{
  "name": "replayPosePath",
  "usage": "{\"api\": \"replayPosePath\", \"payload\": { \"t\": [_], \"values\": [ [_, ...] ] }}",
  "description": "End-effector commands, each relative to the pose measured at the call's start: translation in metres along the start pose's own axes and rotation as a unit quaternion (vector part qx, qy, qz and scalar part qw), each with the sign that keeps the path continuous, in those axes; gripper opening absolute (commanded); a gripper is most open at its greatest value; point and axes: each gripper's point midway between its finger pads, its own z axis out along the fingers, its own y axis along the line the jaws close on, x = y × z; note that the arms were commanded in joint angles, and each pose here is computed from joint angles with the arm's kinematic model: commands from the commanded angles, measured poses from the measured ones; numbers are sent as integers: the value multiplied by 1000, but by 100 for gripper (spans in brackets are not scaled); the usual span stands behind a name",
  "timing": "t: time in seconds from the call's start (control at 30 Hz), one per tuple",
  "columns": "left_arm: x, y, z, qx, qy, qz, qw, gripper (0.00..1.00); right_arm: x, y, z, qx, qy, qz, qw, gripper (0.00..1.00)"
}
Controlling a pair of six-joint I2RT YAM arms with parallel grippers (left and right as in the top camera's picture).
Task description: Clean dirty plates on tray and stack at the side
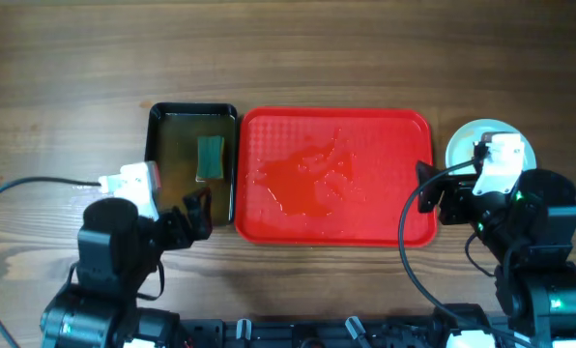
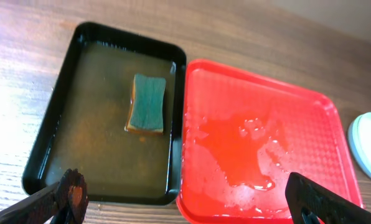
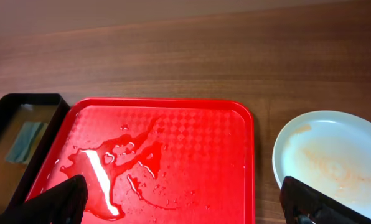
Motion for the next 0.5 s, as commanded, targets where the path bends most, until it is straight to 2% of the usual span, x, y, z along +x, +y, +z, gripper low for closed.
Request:
{"api": "replayPosePath", "payload": {
  "t": [0.0,0.27,0.47],
  "values": [
    [5,3,-2,-5,-1,8,1000,100,5,-4,5,8,10,-4,1000,99],
    [9,5,-2,-9,8,7,1000,100,14,-7,22,11,47,3,999,100],
    [9,5,-2,-8,8,7,1000,100,32,-14,48,17,107,13,994,99]
  ]
}}
